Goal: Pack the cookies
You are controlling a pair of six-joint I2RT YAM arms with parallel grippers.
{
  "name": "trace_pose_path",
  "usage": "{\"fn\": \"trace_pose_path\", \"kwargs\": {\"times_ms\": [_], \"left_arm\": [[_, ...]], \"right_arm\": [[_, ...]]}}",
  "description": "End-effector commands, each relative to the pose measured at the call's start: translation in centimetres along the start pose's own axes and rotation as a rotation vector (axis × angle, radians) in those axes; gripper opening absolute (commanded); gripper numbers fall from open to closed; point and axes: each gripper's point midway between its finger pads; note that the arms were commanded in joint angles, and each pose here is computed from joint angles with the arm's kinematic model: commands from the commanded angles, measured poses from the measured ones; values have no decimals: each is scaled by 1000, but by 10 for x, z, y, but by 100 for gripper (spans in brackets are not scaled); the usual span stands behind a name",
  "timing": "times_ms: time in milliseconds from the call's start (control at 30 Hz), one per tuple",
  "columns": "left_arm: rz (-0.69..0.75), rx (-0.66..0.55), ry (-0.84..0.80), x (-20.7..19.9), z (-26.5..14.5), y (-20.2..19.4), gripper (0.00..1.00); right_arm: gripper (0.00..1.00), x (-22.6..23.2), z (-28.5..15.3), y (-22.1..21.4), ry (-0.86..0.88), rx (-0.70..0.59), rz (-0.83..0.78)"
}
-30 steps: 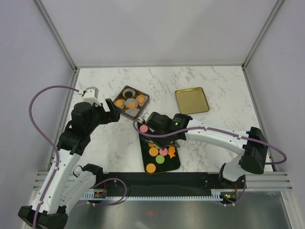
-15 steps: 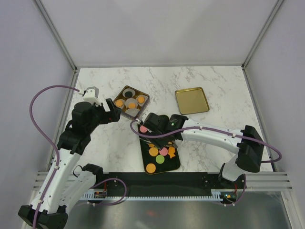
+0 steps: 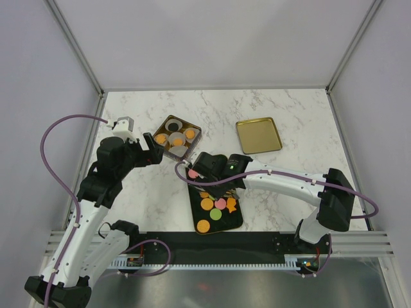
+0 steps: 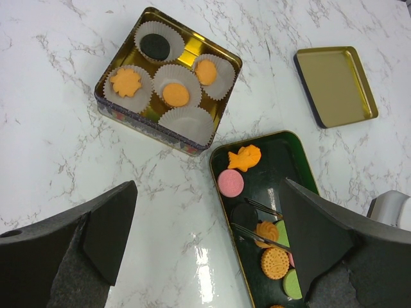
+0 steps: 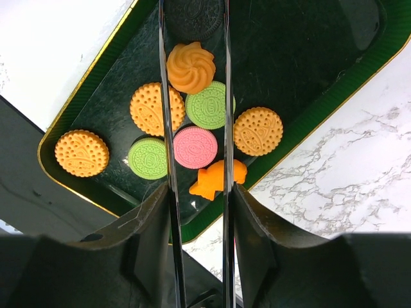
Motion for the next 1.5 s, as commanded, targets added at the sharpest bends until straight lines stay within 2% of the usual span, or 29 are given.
{"fn": "trace_pose_path", "kwargs": {"times_ms": [0,300,533,733,833,1100,1467], "left_arm": [[-11,-33,-23,-4,3,7,100],[-13,-34,-21,-4,2,8,100],[-13,-32,-17,-3,3,8,100],[-14,-32,-12,-3,4,8,100],[-13,-28,-11,-2,5,7,100],[-14,-28,-11,-2,4,6,100],[-14,-30,-15,-3,4,7,100]], "right_arm": [[41,-6,-9,17,-22,-67,20],[39,-41,-48,50,-63,-186,120],[39,-68,-67,106,-96,-305,174],[39,-74,-53,160,-98,-367,178],[39,-69,-30,169,-88,-336,172],[39,-66,12,159,-93,-256,167],[39,-63,25,148,-82,-222,168]]}}
Point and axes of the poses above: each gripper's point midway between its finger pads, its own z axis out along the fingers, its own x axis along the line the jaws close on, y = z × x, and after that the axes turned 2 degrees about -z, right-handed
